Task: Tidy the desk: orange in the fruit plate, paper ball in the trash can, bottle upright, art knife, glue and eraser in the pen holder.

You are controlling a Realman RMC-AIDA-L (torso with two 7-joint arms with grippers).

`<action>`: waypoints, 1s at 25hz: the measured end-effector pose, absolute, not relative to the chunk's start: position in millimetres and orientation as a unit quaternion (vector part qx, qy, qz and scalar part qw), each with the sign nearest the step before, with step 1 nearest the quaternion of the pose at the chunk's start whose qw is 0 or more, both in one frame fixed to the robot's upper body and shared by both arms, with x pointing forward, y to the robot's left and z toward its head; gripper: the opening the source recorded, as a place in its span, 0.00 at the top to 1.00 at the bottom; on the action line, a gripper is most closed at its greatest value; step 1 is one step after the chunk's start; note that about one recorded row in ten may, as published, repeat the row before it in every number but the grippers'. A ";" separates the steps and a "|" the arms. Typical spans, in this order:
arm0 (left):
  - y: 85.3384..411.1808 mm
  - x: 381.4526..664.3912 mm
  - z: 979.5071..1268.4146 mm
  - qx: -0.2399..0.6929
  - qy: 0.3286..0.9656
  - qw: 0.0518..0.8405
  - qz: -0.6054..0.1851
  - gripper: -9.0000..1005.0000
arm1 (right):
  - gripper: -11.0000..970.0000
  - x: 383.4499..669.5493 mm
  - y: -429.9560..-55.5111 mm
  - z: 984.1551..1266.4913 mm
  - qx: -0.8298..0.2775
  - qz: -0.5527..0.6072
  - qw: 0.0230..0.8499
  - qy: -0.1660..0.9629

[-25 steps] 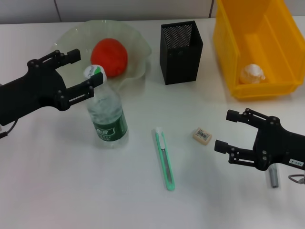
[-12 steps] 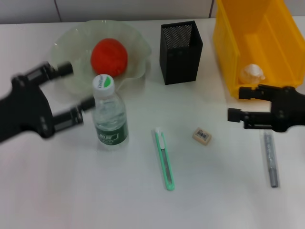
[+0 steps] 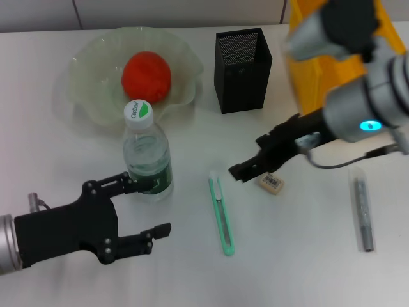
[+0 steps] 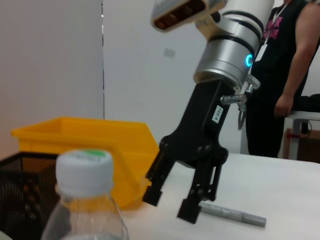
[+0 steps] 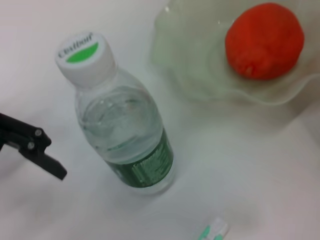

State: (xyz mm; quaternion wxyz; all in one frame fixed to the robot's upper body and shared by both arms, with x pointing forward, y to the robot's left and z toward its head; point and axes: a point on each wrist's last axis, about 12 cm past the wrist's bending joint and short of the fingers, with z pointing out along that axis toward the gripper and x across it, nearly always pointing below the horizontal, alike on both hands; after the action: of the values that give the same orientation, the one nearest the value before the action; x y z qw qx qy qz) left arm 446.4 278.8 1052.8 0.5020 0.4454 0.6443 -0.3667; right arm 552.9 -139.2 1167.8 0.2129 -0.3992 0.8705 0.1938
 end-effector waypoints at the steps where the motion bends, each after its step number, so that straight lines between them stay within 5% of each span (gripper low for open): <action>1: 278.8 446.4 1052.8 0.445 0.644 0.502 -0.367 0.23 | 0.14 552.9 -139.2 1167.8 -0.399 0.194 0.213 0.870; 10: 277.5 446.1 1047.7 0.452 0.640 0.503 -0.364 0.23 | 0.17 554.7 -93.8 1130.2 -0.414 0.151 0.187 0.878; 24: 273.8 449.4 1044.8 0.448 0.642 0.499 -0.372 0.23 | 0.23 553.7 -89.1 1113.8 -0.415 0.147 0.187 0.878; 25: 273.7 449.5 1044.9 0.448 0.642 0.499 -0.372 0.23 | 0.29 552.9 -88.1 1111.9 -0.415 0.148 0.184 0.878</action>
State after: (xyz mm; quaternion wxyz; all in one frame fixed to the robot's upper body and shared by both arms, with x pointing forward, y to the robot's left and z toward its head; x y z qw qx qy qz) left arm 449.5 273.7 1044.9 0.4989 0.4481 0.6416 -0.3725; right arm 552.9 -88.1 1111.9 0.1838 -0.4154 0.8784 0.1484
